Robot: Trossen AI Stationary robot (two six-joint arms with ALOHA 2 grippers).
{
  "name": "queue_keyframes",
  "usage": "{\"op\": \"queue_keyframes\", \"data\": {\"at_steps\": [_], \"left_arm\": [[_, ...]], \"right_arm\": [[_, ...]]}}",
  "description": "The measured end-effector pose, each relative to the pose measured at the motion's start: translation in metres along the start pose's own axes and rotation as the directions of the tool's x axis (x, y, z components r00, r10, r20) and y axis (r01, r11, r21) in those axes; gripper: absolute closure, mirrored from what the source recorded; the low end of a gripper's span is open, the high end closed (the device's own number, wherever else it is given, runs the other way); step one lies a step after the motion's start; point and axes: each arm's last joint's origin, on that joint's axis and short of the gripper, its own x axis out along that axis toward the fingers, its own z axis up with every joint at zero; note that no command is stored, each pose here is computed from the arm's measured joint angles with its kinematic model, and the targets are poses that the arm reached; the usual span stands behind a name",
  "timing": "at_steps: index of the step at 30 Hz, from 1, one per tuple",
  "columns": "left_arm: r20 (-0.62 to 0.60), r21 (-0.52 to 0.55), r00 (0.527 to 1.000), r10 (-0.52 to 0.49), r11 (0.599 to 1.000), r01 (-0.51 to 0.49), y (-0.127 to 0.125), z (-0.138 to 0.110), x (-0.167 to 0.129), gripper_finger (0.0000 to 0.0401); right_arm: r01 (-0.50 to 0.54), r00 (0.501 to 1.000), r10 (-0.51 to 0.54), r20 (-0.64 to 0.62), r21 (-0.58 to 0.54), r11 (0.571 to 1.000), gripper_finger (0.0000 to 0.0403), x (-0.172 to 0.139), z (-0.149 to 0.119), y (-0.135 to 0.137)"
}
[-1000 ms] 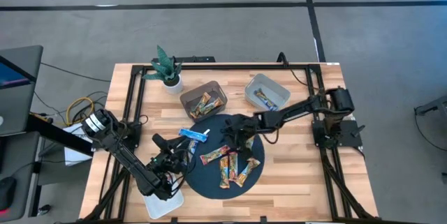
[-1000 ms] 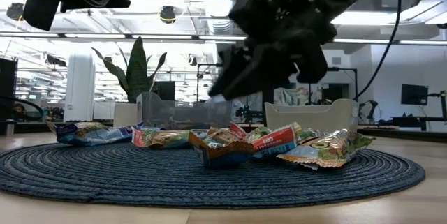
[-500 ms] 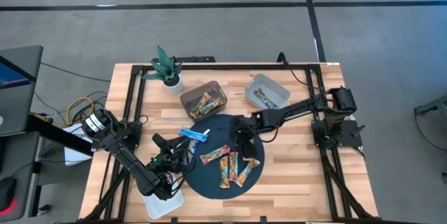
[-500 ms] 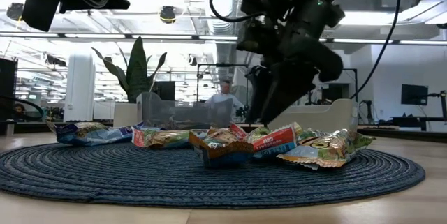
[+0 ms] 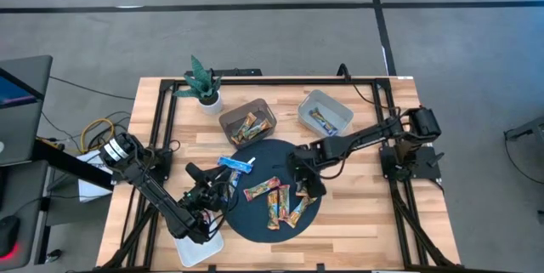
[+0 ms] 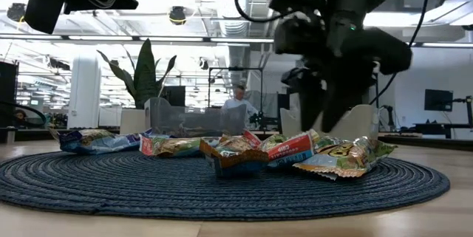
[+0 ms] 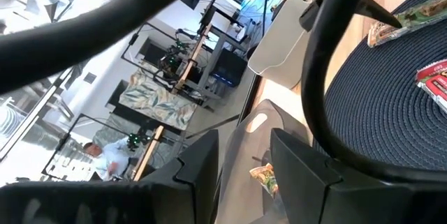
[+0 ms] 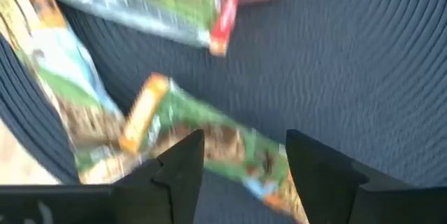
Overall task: Pick and place Granola Bars by type
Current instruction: Put the yellow granola bar into the black bin
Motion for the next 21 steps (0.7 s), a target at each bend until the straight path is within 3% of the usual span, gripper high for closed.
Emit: {"op": "queue_keyframes", "data": {"at_steps": [10, 21], "left_arm": [[-0.034, -0.010, 0.999, 0.020, 1.000, -0.021, 0.001, 0.000, 0.010, 0.0276], [-0.118, -0.043, 0.993, 0.023, 0.999, -0.028, 0.002, -0.002, 0.020, 0.0276]], "right_arm": [[-0.018, 0.996, 0.011, -0.086, -0.073, 0.997, 0.0231, 0.001, -0.009, -0.002], [0.099, 0.985, -0.116, -0.129, -0.128, 0.987, 0.0243, 0.002, -0.011, -0.004]]}}
